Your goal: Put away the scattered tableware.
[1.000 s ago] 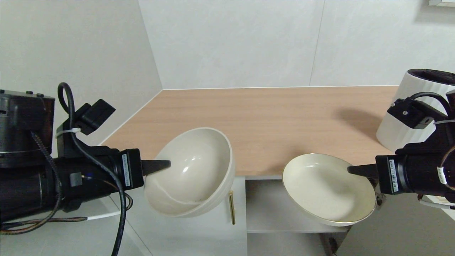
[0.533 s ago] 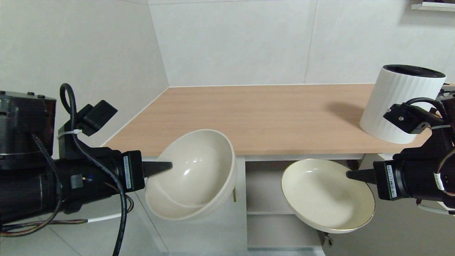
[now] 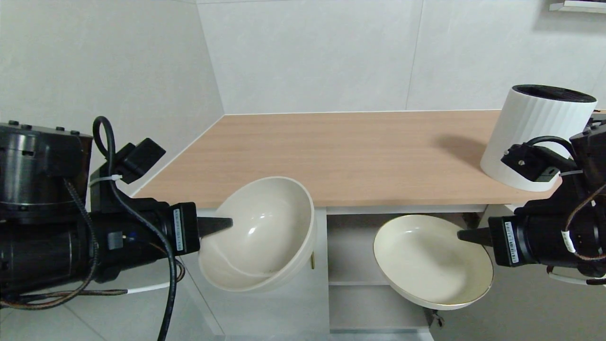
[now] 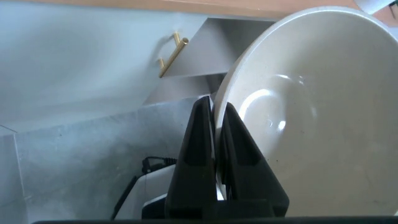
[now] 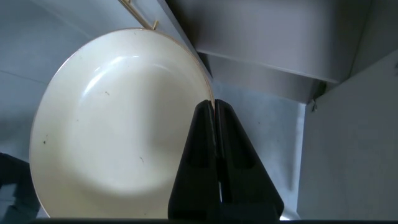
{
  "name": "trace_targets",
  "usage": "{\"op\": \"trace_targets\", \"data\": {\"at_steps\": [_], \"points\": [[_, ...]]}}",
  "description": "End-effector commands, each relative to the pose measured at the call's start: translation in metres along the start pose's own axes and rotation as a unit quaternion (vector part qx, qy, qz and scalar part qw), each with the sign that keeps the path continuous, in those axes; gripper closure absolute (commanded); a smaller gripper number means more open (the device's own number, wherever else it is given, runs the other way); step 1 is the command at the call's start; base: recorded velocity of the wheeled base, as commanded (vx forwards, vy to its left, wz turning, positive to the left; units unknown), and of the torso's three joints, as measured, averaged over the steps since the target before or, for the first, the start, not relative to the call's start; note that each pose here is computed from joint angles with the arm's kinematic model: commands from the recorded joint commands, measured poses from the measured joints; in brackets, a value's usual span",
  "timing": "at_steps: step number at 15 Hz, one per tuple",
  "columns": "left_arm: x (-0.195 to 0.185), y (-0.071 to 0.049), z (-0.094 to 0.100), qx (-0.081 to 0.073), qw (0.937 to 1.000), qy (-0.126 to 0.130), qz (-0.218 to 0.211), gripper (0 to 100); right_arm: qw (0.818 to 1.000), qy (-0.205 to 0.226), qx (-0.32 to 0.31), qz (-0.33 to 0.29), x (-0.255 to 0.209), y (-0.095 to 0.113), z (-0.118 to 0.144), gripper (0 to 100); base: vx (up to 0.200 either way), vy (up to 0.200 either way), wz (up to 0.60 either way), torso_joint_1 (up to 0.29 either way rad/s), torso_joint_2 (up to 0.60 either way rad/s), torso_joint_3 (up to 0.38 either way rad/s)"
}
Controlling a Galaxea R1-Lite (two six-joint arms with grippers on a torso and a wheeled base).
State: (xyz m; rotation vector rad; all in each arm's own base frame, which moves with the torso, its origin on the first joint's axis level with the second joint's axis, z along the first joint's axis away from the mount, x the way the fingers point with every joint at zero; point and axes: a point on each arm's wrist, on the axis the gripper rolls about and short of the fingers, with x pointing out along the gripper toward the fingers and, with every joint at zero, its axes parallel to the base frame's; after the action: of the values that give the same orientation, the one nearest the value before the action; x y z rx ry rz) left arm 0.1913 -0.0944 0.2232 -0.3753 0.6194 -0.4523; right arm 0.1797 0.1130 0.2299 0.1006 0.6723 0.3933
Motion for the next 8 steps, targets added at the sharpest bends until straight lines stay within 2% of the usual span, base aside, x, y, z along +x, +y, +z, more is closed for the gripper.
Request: {"op": "trace_targets", "data": {"at_steps": [1,4,8], "points": [[0.0030,0.0006,-0.0006,0.000,1.0000,0.004,0.002,100,1.000,0.007,0.000,-0.003,0.0050,-0.0002,-0.0006,100,0.000,0.000,0.00,0.000,0.00,0.000],[0.0035,0.0002,-0.0010,-0.001,1.0000,0.006,0.001,100,1.000,0.004,0.002,-0.004,0.0064,-0.0009,0.0000,100,0.000,0.000,0.00,-0.067,0.18,0.099],[0.0044,0.0004,-0.0011,-0.001,1.0000,0.007,0.002,100,1.000,0.007,0.001,-0.005,0.0086,-0.0011,-0.0009,100,0.000,0.000,0.00,-0.166,0.44,0.262]]}}
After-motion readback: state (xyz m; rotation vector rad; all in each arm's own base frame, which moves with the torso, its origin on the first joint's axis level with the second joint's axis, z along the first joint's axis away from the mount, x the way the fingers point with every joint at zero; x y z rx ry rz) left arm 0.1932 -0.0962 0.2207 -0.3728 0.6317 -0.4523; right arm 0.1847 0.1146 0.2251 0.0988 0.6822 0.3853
